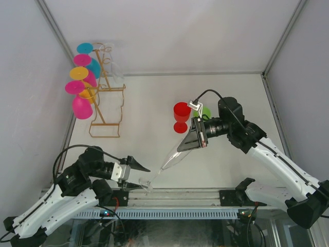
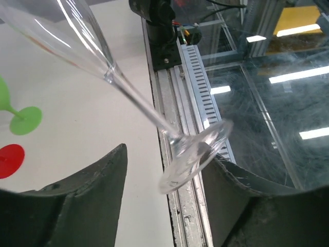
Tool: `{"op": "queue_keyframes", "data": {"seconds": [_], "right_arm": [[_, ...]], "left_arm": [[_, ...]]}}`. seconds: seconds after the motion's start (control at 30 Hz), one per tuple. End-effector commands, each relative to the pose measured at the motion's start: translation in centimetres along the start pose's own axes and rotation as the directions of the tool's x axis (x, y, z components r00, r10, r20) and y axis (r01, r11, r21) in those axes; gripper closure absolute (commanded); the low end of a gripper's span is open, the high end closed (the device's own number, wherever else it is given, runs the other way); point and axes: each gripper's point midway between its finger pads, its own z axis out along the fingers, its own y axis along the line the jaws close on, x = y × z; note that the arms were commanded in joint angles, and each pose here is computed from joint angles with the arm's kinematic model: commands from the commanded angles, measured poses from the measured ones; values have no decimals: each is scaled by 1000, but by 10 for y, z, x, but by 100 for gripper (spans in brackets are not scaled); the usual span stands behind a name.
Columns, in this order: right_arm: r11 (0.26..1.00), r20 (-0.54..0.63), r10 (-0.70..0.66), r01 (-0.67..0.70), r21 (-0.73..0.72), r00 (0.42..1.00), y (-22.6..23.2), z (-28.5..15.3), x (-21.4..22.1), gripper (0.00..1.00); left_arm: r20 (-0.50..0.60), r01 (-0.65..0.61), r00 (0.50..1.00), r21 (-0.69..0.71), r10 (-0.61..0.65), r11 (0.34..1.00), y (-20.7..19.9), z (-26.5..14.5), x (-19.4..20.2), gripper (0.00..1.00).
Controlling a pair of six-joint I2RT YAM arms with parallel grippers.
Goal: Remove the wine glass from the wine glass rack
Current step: Place the wine glass at the center of the board.
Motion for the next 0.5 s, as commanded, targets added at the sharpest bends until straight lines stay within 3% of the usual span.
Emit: {"op": "queue_keyframes", "data": {"seconds": [0.0,0.07,0.23,0.27,0.37,0.47], "right_arm": [[988,100,-139,130,85,985,11,-9,-15,100],[983,124,-151,136,120,981,8,-12,-17,100],[949,183,-173,114,295,968,-10,-26,-22,100],[932,192,-178,102,349,965,-17,-31,-23,100],[858,196,-180,57,510,964,-39,-48,-21,100],[749,190,-183,12,662,964,-61,-69,-16,100]], "left_arm": [[80,-99,991,-92,106,991,9,-14,-39,32],[88,-103,990,-110,113,989,9,-17,-40,25],[102,-115,986,-167,133,979,14,-22,-45,20],[108,-114,985,-187,136,976,17,-24,-47,13],[133,-98,981,-271,139,957,31,-27,-55,1],[175,-38,978,-400,116,916,57,-32,-63,0]]}}
